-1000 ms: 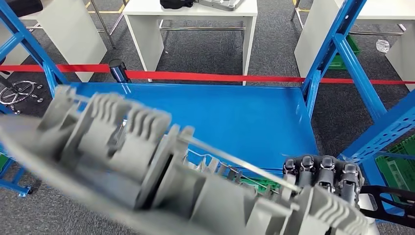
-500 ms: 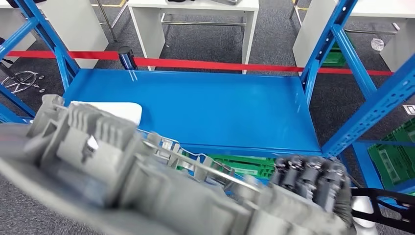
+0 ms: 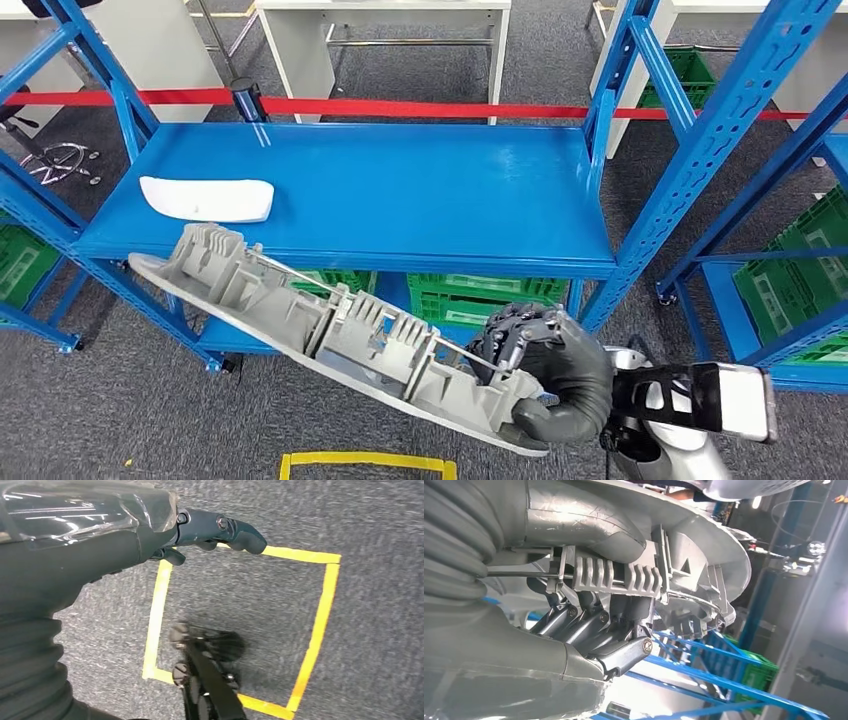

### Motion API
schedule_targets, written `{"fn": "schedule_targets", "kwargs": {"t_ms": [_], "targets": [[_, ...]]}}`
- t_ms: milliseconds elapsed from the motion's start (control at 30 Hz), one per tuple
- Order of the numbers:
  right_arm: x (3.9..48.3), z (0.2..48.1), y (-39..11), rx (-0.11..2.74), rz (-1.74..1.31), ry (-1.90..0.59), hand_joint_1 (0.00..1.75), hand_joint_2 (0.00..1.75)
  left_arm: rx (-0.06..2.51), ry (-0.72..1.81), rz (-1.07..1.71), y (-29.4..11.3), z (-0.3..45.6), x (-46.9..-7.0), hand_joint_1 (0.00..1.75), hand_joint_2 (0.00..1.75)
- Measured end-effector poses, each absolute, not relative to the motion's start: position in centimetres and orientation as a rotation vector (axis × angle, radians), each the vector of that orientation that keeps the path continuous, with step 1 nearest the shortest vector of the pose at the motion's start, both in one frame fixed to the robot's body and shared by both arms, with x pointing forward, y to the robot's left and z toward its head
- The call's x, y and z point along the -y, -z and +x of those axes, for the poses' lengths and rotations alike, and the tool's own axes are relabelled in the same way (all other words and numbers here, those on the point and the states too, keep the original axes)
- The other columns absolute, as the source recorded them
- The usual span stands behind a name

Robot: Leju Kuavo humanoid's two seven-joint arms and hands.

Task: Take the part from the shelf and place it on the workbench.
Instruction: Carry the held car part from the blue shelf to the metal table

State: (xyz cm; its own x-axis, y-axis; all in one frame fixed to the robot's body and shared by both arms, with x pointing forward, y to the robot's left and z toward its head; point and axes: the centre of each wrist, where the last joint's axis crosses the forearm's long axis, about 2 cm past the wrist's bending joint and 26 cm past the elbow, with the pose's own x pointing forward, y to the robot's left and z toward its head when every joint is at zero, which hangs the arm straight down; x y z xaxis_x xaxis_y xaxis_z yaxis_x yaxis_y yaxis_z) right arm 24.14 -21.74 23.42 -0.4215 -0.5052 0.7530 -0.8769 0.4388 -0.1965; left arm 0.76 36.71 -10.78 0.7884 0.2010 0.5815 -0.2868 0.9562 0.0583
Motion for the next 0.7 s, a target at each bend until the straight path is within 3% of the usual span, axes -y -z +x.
{"fn": "schedule_targets", "kwargs": {"t_ms": [700], "targets": [[21.3, 25.1, -23.4, 2.068, 1.196, -0.789, 1.75, 1.75, 0.636, -0.260, 0.155, 10.6, 1.3, -37.6, 0.00, 1.75]]}}
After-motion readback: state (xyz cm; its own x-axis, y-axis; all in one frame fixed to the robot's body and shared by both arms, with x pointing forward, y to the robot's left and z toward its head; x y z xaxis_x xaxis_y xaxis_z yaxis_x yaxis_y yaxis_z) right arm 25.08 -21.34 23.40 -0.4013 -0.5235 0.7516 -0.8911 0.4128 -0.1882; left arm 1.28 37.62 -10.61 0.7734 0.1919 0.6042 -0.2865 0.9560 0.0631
